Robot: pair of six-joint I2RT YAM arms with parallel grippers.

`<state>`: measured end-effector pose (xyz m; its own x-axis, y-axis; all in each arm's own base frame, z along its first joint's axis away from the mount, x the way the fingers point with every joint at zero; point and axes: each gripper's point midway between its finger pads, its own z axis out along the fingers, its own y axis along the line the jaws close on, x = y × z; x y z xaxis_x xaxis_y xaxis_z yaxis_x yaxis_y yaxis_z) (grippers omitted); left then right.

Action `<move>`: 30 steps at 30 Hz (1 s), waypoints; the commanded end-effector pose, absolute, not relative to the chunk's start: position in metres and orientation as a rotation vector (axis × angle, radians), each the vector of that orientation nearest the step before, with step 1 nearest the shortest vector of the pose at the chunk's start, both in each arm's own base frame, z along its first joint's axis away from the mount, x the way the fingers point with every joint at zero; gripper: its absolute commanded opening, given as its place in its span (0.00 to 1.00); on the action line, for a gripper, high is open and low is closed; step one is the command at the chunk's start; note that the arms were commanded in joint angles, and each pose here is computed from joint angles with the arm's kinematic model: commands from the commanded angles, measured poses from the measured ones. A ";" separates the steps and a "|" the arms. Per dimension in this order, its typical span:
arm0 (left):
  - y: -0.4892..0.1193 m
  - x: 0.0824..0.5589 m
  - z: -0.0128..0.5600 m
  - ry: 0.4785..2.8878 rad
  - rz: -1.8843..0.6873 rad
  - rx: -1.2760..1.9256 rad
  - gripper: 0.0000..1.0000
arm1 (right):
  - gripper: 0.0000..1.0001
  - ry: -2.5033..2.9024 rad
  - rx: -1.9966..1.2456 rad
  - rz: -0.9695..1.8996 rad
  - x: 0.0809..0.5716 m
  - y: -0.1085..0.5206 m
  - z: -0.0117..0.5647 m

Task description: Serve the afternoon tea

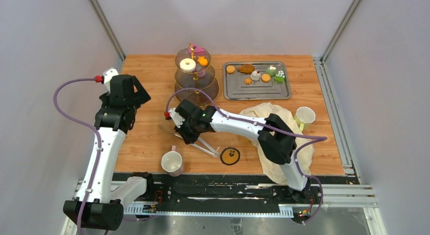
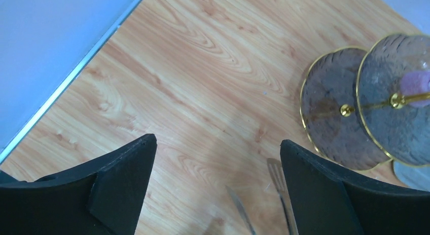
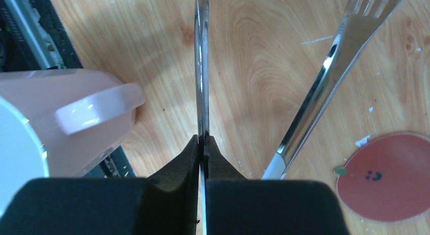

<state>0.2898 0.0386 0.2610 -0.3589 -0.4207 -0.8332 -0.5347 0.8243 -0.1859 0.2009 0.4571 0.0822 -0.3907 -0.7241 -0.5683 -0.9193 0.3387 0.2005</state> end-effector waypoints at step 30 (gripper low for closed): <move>0.028 0.304 0.267 2.001 0.075 -0.612 0.98 | 0.77 2.128 -1.204 0.531 0.223 0.428 0.060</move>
<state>0.2984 0.0296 0.2670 -0.3743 -0.3991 -0.8370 -0.4729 0.8586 -0.1979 0.2154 0.4156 0.0619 -0.4059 -0.6523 -0.6401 -0.8741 0.4816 0.0635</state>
